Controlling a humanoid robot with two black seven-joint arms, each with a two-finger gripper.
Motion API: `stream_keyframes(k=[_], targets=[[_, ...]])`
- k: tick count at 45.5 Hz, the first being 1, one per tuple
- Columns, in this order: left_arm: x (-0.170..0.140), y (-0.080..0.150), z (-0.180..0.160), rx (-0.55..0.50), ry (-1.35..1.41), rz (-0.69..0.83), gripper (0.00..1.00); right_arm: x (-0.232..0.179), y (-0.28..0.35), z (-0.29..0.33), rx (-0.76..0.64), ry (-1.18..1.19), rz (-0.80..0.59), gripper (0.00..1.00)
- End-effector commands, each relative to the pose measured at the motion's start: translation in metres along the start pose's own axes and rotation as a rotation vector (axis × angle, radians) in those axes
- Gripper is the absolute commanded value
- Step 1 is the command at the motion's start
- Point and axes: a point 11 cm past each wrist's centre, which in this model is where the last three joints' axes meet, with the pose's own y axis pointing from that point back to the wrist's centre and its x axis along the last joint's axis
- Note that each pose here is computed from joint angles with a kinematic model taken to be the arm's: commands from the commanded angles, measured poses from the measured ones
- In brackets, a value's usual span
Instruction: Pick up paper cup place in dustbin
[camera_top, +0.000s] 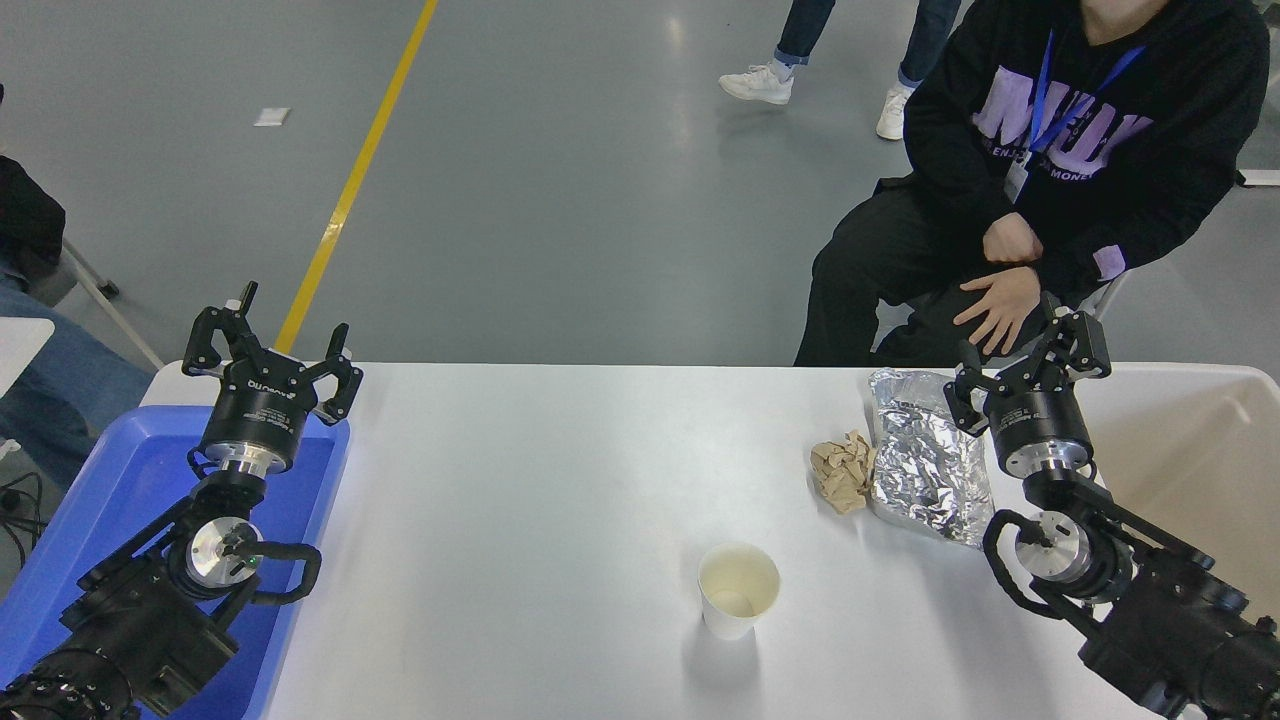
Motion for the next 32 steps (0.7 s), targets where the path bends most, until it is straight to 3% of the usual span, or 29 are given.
stream_keyframes(k=[1,32], targets=[[-0.0002,0.0,-0.0006,0.005,-0.005,-0.002,0.98,0.0018,0.0006,0.0007,-0.003,0.01,0.007,1.0],[-0.0002,0.0,-0.0005,0.004,-0.004,-0.002,0.98,0.003,0.0012,0.0003,0.001,0.002,0.013,1.0]])
